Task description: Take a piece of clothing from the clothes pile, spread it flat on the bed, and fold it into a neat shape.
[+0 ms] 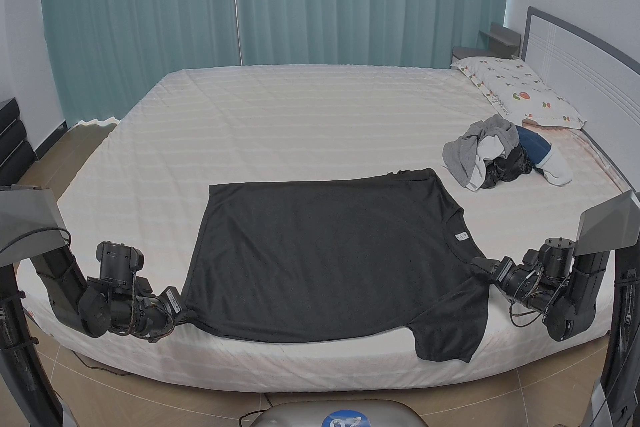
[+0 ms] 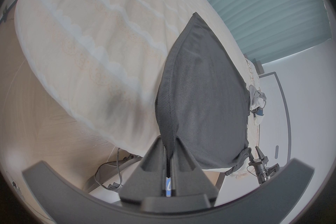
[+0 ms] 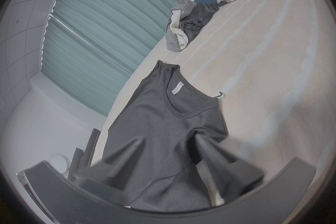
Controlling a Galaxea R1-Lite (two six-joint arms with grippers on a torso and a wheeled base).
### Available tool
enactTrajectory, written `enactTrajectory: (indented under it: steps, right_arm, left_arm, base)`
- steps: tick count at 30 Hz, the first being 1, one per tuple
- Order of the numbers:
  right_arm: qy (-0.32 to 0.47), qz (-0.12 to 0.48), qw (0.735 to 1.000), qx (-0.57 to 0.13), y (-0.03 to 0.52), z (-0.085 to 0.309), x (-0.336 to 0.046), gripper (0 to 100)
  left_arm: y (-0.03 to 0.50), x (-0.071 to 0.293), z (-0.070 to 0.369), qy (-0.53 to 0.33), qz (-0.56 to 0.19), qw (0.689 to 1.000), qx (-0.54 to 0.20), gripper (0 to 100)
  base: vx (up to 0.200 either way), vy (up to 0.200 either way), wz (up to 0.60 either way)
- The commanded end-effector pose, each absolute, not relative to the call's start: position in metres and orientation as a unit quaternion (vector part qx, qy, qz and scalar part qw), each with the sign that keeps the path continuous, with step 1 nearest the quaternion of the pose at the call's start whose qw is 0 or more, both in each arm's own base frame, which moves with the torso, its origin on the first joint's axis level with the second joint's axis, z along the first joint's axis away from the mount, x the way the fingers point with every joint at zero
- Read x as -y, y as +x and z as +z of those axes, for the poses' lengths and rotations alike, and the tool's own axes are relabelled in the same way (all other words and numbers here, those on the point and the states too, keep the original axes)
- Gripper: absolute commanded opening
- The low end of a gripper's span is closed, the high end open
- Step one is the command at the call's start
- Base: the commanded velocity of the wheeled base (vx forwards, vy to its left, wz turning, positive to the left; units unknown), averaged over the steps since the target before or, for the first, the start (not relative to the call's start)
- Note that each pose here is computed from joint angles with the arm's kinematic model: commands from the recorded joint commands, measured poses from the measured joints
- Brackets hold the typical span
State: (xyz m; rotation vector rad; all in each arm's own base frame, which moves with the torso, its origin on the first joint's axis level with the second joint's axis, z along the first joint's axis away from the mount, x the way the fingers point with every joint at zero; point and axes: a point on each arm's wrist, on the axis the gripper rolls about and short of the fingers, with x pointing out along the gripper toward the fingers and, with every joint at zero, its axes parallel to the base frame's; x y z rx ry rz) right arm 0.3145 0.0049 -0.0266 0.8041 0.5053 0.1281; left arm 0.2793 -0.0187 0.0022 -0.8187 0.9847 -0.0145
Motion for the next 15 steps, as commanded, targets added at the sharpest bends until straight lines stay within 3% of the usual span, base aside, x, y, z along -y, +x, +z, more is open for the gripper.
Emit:
enactTrajectory:
  steps: [1,6,9,15]
  right_arm:
    - [0.398,0.039,0.884,-0.243,0.296,-0.016,0.011,100]
    - [0.408,0.052,0.873,-0.263,0.277,-0.01,0.018,100]
    - [0.395,0.066,0.883,-0.247,0.269,0.006,0.02,100]
    - [0.372,0.135,0.864,-0.311,0.251,-0.006,0.006,100]
  left_arm:
    - [0.28,0.019,0.003,-0.384,-0.007,0.803,-0.456,0]
    - [0.28,0.018,0.003,-0.385,-0.007,0.803,-0.456,0]
    - [0.28,0.018,0.003,-0.385,-0.007,0.803,-0.456,0]
    - [0.28,0.019,0.003,-0.384,-0.007,0.803,-0.457,0]
  base:
    - [0.0,0.0,0.0]
    - [0.0,0.0,0.0]
    - [0.0,0.0,0.0]
    - [0.0,0.0,0.0]
